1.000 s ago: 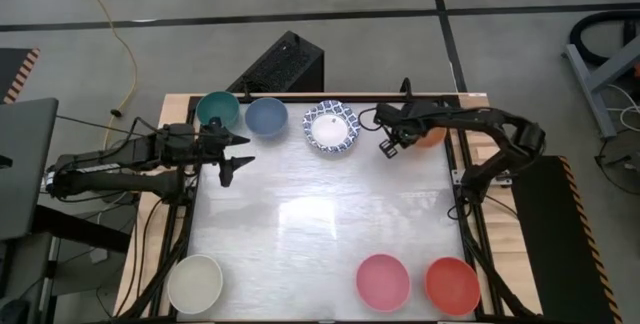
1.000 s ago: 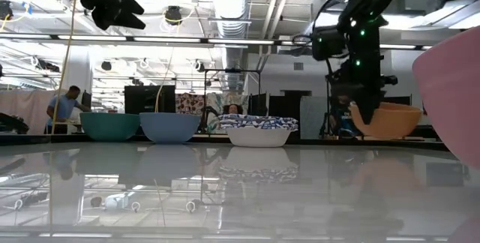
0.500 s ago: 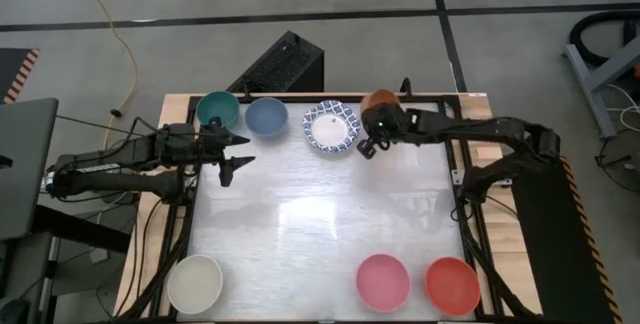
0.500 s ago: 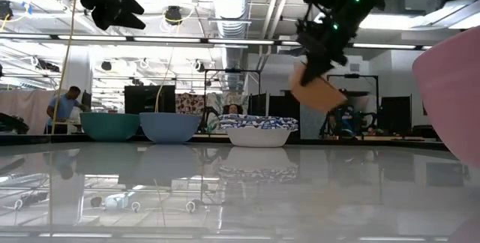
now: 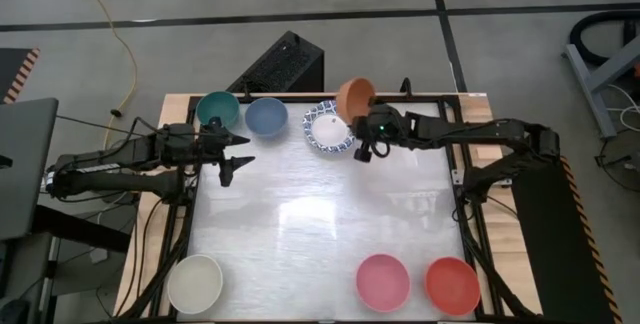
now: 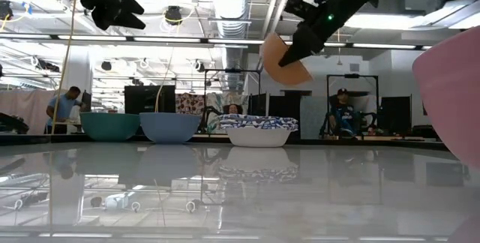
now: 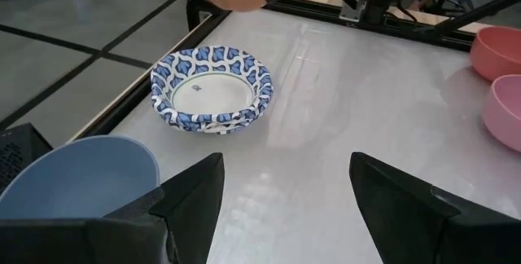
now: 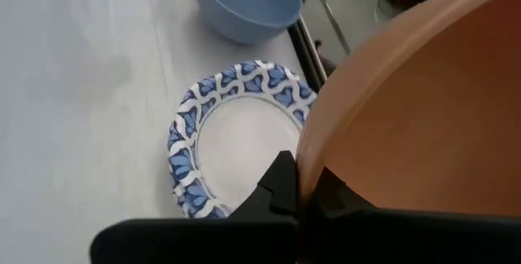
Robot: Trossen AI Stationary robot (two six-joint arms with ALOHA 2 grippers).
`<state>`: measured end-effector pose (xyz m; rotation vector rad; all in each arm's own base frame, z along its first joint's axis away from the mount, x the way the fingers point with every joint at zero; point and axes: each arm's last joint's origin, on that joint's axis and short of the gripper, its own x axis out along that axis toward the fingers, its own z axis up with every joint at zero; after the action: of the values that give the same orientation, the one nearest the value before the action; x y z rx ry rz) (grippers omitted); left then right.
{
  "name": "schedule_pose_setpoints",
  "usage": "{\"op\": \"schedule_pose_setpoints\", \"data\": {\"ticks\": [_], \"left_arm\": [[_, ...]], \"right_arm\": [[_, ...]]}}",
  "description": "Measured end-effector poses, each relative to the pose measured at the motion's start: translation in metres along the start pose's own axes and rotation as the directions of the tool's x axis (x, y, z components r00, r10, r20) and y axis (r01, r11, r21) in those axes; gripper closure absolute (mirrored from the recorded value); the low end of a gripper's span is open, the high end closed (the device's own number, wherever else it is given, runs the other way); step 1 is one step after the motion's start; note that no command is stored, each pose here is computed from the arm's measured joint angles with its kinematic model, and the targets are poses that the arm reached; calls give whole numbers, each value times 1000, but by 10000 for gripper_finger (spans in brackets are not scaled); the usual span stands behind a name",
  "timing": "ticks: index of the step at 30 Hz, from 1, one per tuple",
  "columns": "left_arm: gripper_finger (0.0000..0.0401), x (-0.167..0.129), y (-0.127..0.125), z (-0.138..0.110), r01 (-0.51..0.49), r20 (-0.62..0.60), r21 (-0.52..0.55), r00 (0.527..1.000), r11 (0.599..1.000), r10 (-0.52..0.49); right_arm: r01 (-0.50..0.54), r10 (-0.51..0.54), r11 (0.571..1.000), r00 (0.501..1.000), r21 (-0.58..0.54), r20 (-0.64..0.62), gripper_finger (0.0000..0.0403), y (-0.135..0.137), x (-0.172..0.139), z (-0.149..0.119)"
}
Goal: Nest bowls inside each other
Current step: Stack the brown bowl on top of the blue pattern bowl
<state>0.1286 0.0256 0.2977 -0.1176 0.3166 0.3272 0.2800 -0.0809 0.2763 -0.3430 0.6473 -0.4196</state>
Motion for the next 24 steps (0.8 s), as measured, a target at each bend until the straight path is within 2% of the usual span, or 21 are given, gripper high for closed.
{"op": "schedule_pose_setpoints", "data": {"ticks": [4, 8, 12, 18, 24], "left_arm": [[145, 0, 0, 0, 0, 0, 0, 1000, 1000, 0], [145, 0, 0, 0, 0, 0, 9, 1000, 1000, 0], [145, 0, 0, 0, 0, 1, 17, 1000, 1000, 0], [145, 0, 0, 0, 0, 1, 18, 1000, 1000, 0], [145, 0, 0, -1, -1, -12, 16, 1000, 1000, 1]], "right_arm": [[-13, 19, 996, 997, -93, 70, 395, 4, -2, 7], [-16, 27, 994, 994, -111, 103, 396, 5, 1, 11], [-83, 90, 992, 994, -99, 67, 396, 4, 18, 13], [-159, 149, 981, 985, -111, -89, 396, -2, 48, 33], [-253, 214, 961, 936, -112, -279, 396, -6, 71, 46]]}}
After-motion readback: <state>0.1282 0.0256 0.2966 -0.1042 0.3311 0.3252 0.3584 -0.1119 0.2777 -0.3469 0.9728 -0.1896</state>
